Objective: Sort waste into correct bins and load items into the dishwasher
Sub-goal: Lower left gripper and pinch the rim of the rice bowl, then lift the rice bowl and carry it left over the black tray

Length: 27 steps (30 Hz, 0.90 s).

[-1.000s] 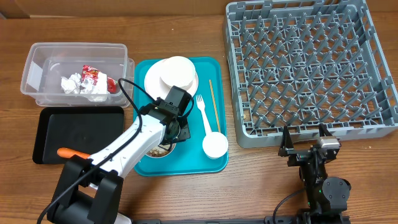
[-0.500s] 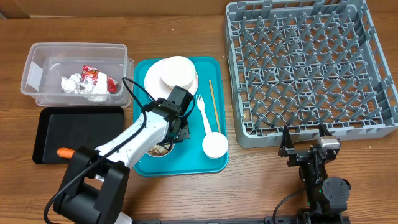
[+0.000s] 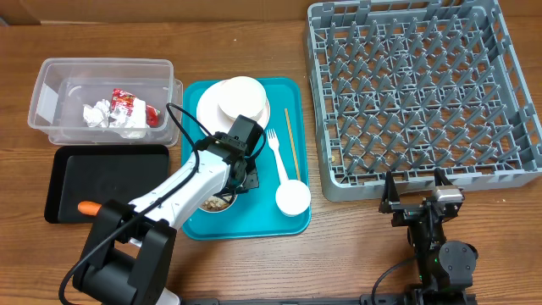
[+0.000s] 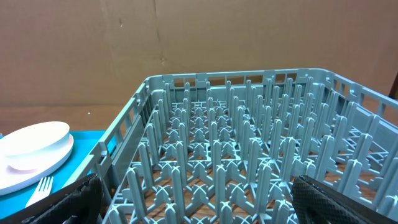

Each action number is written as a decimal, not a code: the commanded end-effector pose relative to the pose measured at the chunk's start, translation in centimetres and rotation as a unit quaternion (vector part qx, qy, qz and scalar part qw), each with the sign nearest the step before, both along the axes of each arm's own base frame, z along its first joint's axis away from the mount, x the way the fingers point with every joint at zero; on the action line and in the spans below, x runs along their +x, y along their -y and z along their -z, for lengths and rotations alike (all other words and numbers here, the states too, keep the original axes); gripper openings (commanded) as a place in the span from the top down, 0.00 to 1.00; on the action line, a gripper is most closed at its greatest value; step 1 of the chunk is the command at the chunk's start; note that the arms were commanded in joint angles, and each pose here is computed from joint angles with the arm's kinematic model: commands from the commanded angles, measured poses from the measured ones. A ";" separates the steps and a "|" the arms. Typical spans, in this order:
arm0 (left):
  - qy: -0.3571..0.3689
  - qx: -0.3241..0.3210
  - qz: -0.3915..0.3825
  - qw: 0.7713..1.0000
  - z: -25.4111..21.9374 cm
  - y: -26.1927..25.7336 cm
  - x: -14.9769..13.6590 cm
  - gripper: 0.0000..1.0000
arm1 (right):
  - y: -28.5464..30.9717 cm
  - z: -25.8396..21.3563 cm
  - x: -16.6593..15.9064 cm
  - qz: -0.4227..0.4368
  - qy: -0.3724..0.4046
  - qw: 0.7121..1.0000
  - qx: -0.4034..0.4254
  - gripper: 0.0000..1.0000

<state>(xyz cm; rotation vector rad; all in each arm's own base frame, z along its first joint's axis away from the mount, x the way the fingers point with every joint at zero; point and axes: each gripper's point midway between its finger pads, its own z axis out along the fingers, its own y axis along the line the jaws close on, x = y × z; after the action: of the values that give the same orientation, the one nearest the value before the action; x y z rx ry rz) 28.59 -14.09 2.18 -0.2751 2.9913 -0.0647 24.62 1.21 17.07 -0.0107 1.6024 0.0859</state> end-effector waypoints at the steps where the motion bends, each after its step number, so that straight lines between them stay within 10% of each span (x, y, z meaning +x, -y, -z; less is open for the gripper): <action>1: -0.006 -0.018 0.004 1.000 -0.3 0.8 0.3 0.96 | 0.1 0.1 0.0 0.001 0.004 1.000 0.000 0.00; 27: 0.083 0.057 0.085 0.991 -9.7 -0.1 5.7 0.96 | 0.1 0.1 0.0 0.001 0.004 1.000 0.000 0.00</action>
<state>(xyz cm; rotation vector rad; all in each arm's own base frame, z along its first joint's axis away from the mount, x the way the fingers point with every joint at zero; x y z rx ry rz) 32.68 -14.12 9.54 -0.0567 2.9038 0.0526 24.62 1.22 17.09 -0.0110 1.6017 0.0862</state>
